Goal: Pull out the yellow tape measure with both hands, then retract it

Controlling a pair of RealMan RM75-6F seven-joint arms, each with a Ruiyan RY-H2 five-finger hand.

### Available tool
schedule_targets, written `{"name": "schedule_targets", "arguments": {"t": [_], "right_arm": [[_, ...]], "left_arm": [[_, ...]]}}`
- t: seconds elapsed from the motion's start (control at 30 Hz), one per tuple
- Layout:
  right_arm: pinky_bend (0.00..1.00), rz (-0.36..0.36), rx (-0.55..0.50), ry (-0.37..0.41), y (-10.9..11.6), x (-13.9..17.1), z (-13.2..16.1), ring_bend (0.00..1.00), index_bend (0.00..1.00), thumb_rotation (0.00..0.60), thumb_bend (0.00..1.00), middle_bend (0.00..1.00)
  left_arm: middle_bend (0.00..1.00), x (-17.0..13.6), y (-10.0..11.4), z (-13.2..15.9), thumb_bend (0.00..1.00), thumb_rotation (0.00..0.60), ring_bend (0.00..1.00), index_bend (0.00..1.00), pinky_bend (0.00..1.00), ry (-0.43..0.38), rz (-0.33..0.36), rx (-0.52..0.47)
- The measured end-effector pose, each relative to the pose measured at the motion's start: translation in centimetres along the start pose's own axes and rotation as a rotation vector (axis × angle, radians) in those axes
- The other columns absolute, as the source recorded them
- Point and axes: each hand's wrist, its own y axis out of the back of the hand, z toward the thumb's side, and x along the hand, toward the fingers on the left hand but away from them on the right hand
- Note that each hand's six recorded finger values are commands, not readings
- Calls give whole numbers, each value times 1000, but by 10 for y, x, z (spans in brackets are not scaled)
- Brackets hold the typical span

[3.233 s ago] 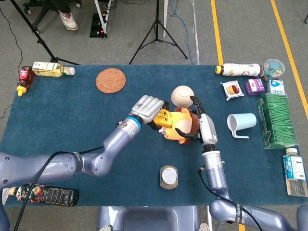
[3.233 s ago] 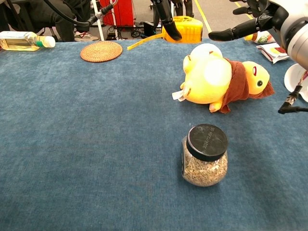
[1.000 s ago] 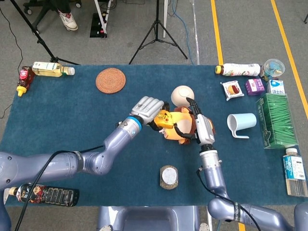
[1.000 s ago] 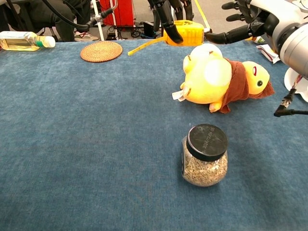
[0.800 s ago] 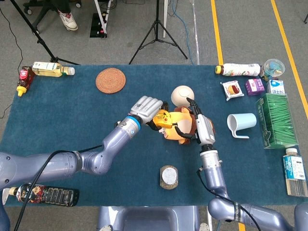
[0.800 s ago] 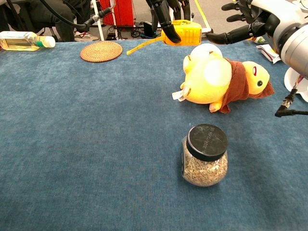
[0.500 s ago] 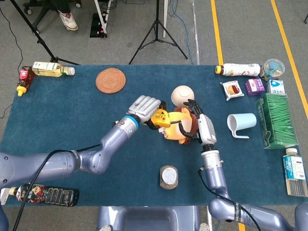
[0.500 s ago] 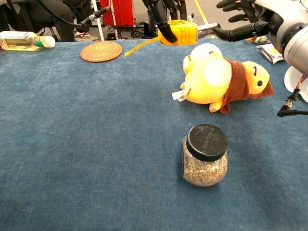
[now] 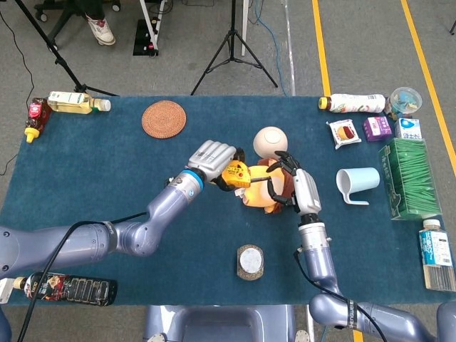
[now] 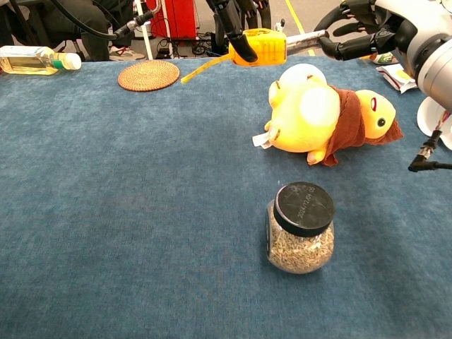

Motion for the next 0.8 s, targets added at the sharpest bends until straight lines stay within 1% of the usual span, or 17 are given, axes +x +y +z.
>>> {"name": "schedule_targets", "arguments": {"t": [0.17,0.47,0.8], "right_arm": [[254,-1,2,1,0,0,0,221,574,600,518,272],[278,-9,1,1,2,-1,0,259,668,600,566,336],[292,-14,-1,-3,4,0,-2,284,700,600,574,365]], "left_arm": [[447,1,1,1,260,600,346,550,401,-1,4,1],[447,2,1,-1,261,600,346,550,402,2,8,3],[447,-1,1,-7,262,600,346,550,401,11,19,21]]}}
